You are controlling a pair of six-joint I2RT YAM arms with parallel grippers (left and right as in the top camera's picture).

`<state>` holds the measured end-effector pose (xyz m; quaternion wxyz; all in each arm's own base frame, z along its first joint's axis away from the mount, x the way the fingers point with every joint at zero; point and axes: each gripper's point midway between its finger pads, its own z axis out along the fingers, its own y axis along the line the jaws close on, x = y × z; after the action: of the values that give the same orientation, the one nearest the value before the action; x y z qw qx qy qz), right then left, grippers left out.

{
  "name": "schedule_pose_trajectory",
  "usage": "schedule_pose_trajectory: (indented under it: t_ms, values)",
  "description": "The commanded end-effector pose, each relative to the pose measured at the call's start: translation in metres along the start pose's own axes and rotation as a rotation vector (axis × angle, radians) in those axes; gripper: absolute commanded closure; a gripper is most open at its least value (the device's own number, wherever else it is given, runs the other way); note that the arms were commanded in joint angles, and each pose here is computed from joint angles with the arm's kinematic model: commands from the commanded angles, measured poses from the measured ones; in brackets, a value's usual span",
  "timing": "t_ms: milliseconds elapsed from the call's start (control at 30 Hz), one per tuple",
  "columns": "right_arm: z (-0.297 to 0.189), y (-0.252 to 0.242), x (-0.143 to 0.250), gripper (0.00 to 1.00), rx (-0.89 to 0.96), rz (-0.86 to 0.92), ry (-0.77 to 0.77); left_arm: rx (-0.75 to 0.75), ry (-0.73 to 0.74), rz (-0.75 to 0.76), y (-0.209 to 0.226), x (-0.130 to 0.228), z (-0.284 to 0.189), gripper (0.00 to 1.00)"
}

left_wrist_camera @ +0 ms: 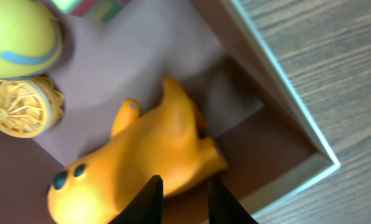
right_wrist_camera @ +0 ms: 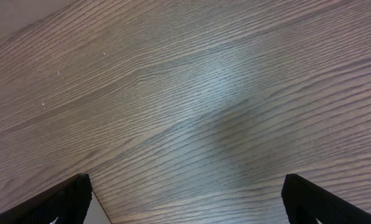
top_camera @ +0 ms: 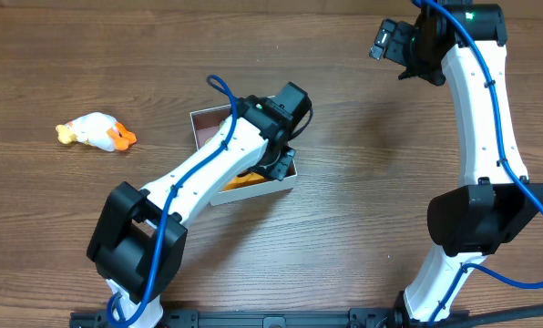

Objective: Pack container
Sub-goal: 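Lower the wheel into the box beside the ball and release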

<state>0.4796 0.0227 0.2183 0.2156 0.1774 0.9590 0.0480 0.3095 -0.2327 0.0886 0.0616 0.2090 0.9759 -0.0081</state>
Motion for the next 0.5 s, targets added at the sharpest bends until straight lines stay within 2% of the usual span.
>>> schedule_pose_trajectory:
  t_ms: [0,467]
  values:
    - [-0.007,0.003,-0.006,0.00,-0.011,0.008,-0.026,0.021,-0.013,0.007,-0.014,-0.002,-0.006,0.75]
    - [-0.007,0.003,-0.006,0.00,-0.011,0.008,-0.026,0.012,0.037,0.040,-0.022,0.017,0.007,0.77]
